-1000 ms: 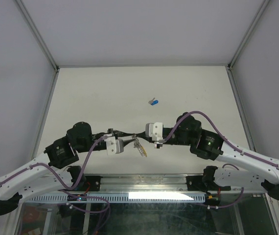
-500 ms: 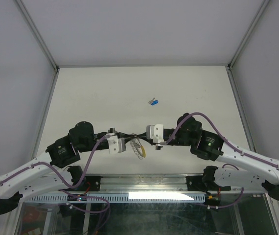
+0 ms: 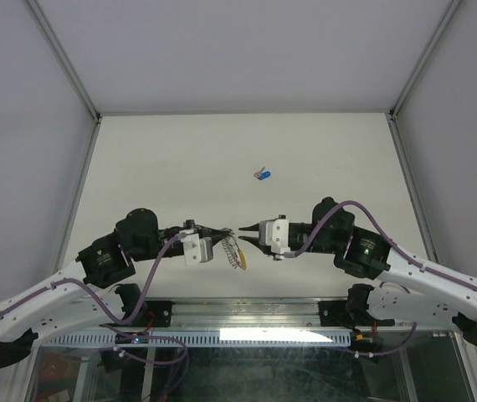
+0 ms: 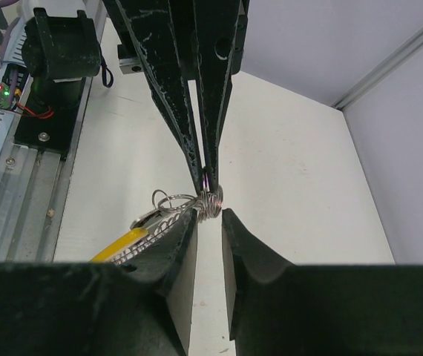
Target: Put the keys on the keyring
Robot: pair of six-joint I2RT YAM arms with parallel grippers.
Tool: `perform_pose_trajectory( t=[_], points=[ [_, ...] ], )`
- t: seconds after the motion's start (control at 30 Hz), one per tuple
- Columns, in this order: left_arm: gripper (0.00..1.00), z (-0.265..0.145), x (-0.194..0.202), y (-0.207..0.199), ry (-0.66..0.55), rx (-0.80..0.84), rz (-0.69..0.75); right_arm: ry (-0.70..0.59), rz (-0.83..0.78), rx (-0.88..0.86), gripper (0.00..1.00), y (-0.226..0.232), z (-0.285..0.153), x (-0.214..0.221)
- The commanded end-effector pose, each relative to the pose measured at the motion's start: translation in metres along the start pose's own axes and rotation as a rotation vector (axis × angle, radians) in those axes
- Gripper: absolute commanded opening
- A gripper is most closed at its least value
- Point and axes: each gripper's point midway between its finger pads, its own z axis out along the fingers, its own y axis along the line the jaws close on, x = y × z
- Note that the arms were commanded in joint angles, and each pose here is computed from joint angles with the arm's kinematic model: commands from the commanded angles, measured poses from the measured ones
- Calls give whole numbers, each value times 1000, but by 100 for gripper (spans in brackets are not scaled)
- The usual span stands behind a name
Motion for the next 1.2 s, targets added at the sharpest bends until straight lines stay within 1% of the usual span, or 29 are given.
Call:
perform_pose_trajectory(
  t=[0.0,0.8,1.17],
  points=[
    [0,-6,-27,15,-75,-44,41,-12,-35,29,22,-7,-1,-6],
    [0,0,-27,10,-76,-8,39,-34,-62,-3,21,-9,16,-10],
    [0,3,-24,7,-52,20,31,-35,-62,-14,16,-8,18,-10]
  ],
)
